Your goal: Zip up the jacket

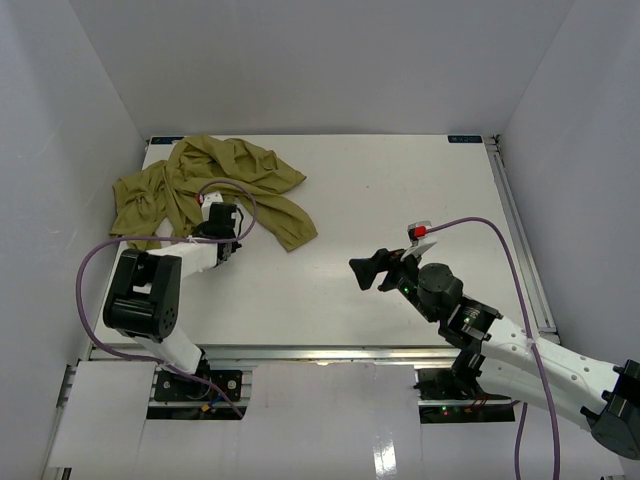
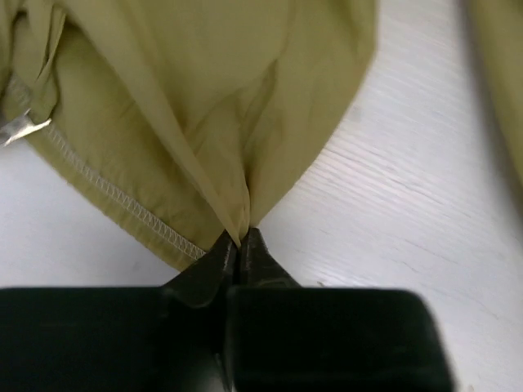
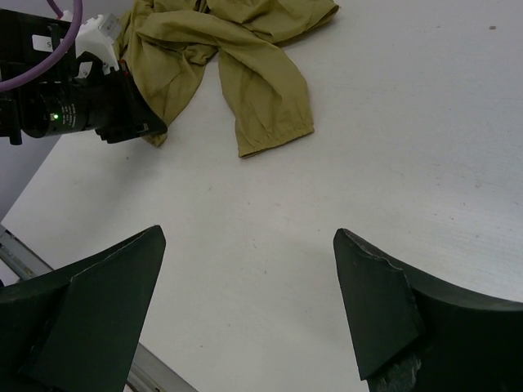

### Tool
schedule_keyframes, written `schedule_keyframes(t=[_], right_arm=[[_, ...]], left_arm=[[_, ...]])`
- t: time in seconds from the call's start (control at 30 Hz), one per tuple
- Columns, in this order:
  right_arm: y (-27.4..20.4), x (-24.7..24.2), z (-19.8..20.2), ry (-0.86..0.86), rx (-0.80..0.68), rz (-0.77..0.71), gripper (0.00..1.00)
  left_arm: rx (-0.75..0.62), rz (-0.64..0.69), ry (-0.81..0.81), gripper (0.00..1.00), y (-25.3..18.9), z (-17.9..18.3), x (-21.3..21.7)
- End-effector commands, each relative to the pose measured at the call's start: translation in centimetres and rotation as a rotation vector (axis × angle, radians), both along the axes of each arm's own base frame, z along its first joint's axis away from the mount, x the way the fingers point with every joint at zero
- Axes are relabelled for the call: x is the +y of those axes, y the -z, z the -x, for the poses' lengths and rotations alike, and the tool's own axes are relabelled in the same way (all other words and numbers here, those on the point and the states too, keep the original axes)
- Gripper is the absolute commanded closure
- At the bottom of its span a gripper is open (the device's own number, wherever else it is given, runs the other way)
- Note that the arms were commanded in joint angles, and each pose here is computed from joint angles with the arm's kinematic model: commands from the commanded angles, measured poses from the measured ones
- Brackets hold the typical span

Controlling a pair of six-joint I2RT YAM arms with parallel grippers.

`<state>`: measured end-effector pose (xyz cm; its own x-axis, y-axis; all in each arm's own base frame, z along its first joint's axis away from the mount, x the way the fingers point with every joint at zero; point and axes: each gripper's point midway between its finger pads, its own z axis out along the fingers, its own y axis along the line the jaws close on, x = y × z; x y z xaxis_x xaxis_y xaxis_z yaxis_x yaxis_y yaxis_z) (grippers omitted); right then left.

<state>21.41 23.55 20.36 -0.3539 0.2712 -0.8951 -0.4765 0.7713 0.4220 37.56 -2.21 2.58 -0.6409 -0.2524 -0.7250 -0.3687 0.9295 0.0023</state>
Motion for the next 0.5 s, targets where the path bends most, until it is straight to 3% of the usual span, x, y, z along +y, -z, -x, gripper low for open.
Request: schedule_keyframes(t=[0.0, 0.3, 0.47], right_arm=[[-1.7, 0.1, -0.2, 0.012, -0.028, -0.038, 0.1], [-0.8, -0.4, -0.8, 0.058, -0.013, -0.015, 0.1], [-0.9, -1.0, -1.0, 0.09, -0.014, -0.026, 0.1]], left_arm=[[-0.082, 0.1, 0.308, 1.0, -2.6, -0.1, -8.3], [-0.212, 0.258, 0.749, 1.0, -6.4, 4.2, -25.1], [-0.195, 0.322, 0.923, 1.0, -5.1, 7.9, -32.3]])
